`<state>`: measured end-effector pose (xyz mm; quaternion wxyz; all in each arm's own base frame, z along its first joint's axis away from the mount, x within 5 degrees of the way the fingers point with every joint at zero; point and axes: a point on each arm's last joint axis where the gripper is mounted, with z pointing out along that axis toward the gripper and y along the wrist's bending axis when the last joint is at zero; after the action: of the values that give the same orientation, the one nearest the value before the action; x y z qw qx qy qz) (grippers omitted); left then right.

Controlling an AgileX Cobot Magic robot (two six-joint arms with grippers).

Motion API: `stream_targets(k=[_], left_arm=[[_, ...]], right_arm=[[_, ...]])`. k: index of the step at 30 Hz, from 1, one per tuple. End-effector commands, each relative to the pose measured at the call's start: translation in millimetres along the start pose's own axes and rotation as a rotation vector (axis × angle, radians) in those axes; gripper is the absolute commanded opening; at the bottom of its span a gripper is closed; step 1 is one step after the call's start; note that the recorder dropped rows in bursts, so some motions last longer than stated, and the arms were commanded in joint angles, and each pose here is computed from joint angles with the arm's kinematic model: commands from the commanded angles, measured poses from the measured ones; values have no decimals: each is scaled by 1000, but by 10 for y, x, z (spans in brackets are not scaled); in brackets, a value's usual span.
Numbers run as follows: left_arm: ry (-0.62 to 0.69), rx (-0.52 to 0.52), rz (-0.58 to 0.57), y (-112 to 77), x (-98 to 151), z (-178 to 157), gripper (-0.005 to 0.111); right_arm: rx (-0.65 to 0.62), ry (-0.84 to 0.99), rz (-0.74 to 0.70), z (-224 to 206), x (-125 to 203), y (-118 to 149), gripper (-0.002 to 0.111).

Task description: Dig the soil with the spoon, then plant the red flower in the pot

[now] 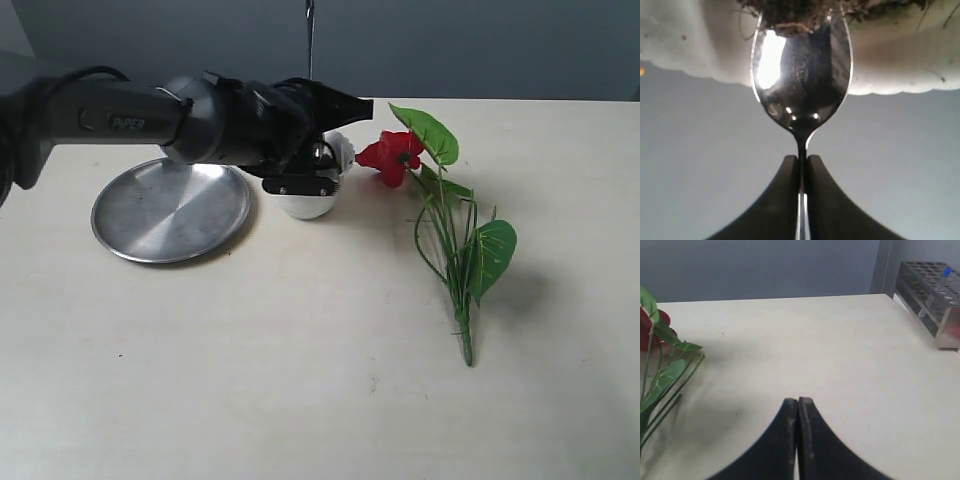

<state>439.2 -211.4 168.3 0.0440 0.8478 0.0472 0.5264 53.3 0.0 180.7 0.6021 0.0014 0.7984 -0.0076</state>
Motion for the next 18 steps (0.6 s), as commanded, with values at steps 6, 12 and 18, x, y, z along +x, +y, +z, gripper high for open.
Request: stream_targets(k=[6, 12, 18], left_arm=[[-7, 22, -24, -18, -26, 13, 0], [-36, 66, 26, -112, -201, 2, 0], [-34, 122, 36, -207, -291, -16, 0]], right_arm=[[-2, -6, -3, -2, 0, 1, 0], [-2, -6, -3, -2, 0, 1, 0], [-2, -6, -3, -2, 0, 1, 0]])
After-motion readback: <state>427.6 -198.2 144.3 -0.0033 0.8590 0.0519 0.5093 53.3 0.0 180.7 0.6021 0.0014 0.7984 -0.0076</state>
